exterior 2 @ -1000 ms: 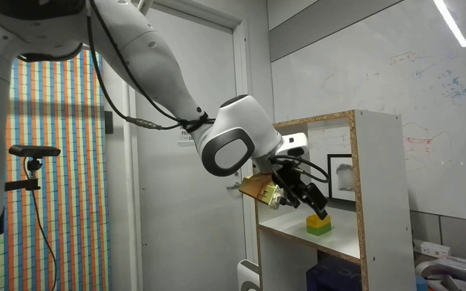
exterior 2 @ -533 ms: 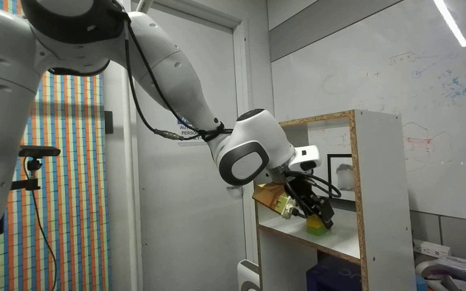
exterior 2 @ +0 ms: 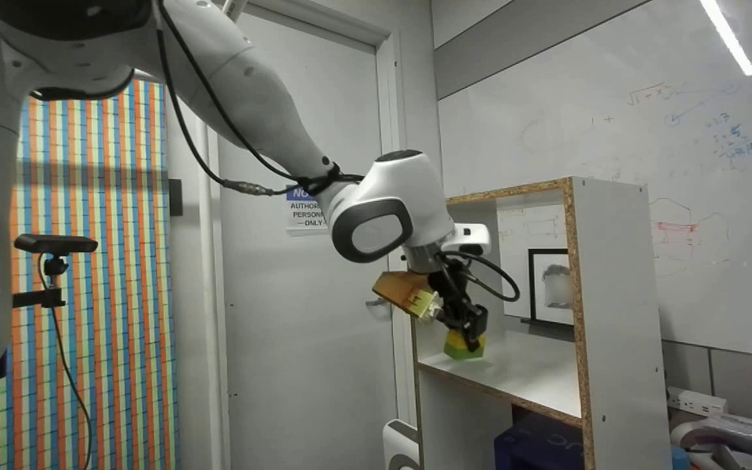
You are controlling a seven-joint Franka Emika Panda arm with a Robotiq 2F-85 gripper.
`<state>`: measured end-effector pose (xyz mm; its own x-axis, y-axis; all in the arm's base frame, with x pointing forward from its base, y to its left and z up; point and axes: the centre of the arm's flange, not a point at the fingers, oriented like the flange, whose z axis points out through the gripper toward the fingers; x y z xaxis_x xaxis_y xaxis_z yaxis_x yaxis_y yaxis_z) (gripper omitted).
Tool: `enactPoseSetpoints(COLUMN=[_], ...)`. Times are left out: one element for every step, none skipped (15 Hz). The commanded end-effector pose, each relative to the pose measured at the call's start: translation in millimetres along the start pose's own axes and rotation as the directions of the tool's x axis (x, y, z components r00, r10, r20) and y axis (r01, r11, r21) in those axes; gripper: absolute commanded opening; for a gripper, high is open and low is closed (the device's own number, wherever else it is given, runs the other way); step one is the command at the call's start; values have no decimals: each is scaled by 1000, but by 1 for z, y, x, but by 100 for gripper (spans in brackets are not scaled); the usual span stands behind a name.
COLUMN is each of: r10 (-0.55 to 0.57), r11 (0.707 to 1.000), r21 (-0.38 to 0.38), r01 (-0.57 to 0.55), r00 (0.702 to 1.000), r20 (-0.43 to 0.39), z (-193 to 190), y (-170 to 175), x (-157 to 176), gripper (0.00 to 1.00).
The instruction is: Move the lego pieces to the top of the shelf
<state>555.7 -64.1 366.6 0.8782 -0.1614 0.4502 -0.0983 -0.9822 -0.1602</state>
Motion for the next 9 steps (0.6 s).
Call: enactPoseSetpoints(r10=[-85, -101, -117, -132, -139, -145, -163, -172, -175], r11=[990, 988, 988, 989, 990, 989, 986, 984, 983], r21=[122, 133, 121, 102, 72, 40, 11, -25, -39], r01=[68, 78, 93, 110, 124, 139, 164, 176, 179], r00=[987, 978, 970, 960, 953, 957, 964, 976, 981], r20=[139, 181, 214, 249, 269, 251, 209, 132, 84], z=[-77, -93, -109, -126, -145, -163, -184, -206, -229], y=[-31, -39, -46, -51, -54, -57, -61, -64, -68], x=[-41, -51, -59, -66, -71, -75, -75, -71, -64], gripper=[12, 12, 12, 12, 12, 12, 12, 12, 12])
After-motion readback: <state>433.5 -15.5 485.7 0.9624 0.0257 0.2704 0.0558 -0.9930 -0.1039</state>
